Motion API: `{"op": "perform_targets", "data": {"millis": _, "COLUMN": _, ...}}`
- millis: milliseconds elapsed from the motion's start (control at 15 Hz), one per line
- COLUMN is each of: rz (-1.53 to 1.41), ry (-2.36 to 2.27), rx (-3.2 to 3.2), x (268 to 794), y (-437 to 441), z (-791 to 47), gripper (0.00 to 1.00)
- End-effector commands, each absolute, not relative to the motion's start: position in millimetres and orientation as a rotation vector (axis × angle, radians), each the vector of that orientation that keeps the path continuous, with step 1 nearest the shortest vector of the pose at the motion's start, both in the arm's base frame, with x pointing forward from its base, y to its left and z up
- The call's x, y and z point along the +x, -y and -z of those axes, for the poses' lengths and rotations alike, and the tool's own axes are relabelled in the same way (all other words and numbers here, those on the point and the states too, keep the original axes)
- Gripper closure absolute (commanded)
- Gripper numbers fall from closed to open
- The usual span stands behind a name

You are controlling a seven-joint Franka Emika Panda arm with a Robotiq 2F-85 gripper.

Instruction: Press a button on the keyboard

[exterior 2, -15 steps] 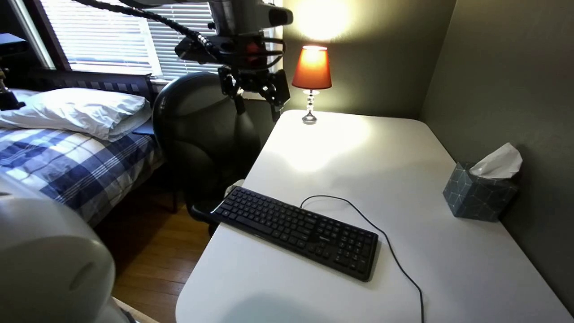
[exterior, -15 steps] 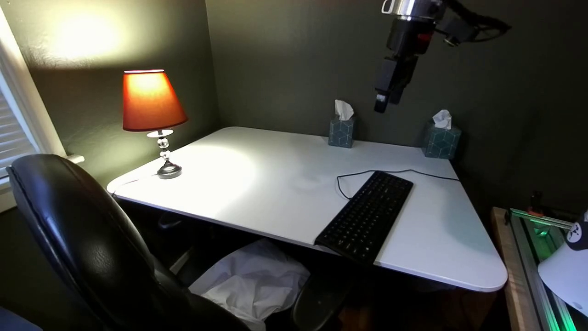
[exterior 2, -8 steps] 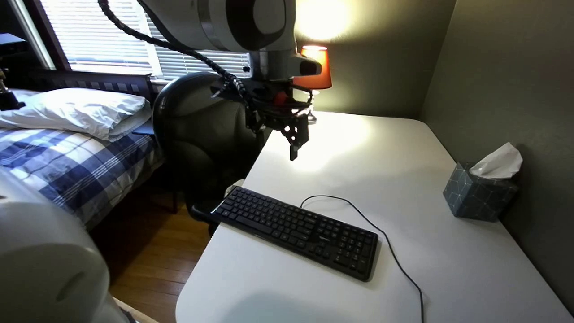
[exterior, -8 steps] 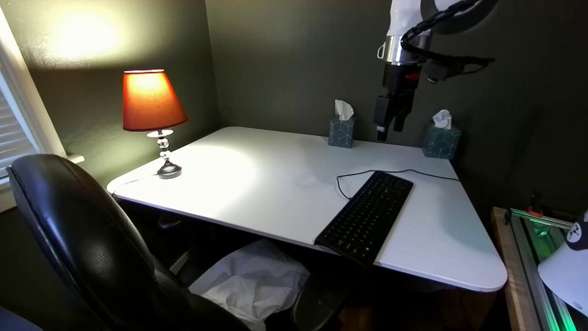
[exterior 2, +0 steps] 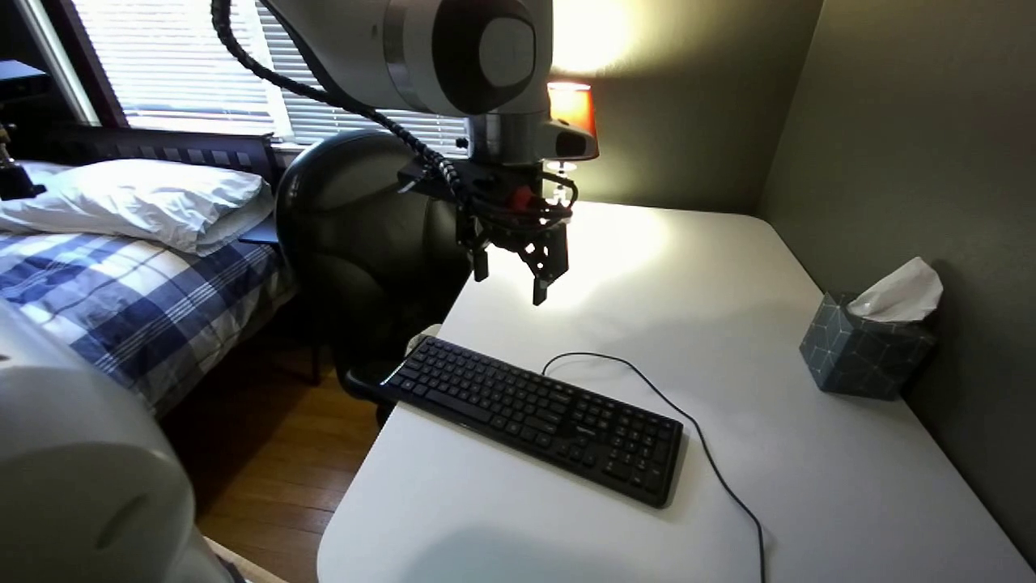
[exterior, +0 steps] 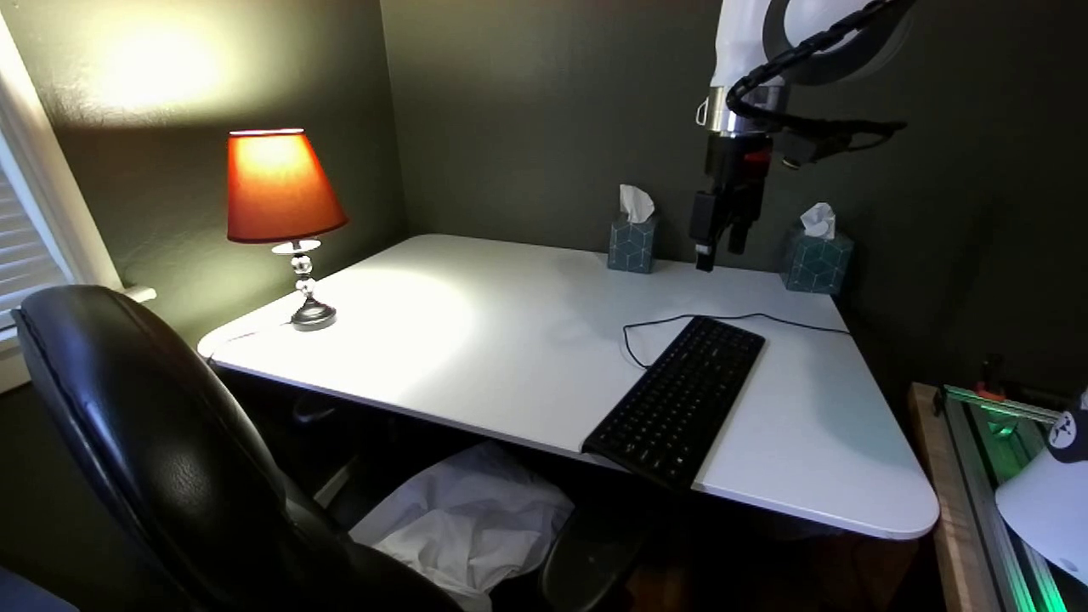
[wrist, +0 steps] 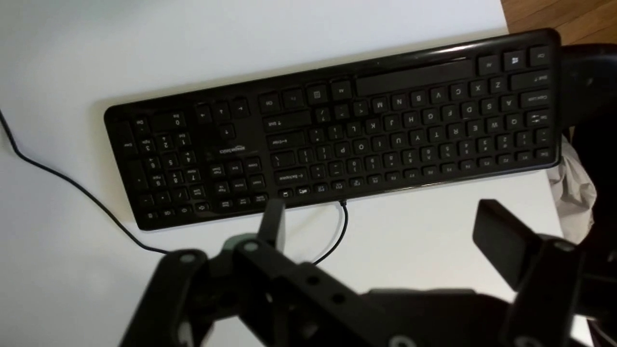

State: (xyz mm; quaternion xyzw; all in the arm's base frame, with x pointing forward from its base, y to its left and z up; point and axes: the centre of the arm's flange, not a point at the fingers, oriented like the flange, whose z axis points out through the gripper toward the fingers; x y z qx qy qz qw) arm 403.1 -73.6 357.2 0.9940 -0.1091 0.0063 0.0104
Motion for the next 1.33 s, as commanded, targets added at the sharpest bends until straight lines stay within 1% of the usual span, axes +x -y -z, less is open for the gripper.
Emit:
{"op": "perform_targets", "data": {"millis": 0, "rz": 0.025, "ry": 0.307, "rx": 3.093, "x": 419.2, "y": 77.9, "z": -350.2, "gripper": 0.0}}
{"op": "perform_targets", "data": {"millis": 533, "rz": 0.137, "ry": 0.146, "rx": 3.053, "x": 456.2, "y": 87.0, "z": -306.2, "gripper": 0.0}}
{"op": "perform_targets", "data": {"millis": 667, "rz": 0.165, "ry": 0.114, "rx": 3.062, "x": 462.2, "y": 88.8, "z": -293.9, "gripper": 0.26}}
{"op": "perform_targets", "data": {"millis": 867, "rz": 0.21, "ry": 0.088, "rx": 3.07, "x": 469.1, "y": 92.5, "z": -277.8, "gripper": 0.51}}
{"op": "perform_targets", "data": {"millis": 1000, "rz": 0.237, "ry": 0.074, "rx": 3.068, "x": 472.9, "y": 96.3, "z": -269.6, "gripper": 0.65}}
{"op": "perform_targets", "data": {"millis": 1067, "rz": 0.252, "ry": 0.065, "rx": 3.068, "x": 474.3, "y": 97.8, "z": -265.9, "gripper": 0.74}}
{"op": "perform_targets", "data": {"millis": 1267, "rz": 0.29, "ry": 0.027, "rx": 3.068, "x": 479.6, "y": 105.4, "z": -252.3, "gripper": 0.96}}
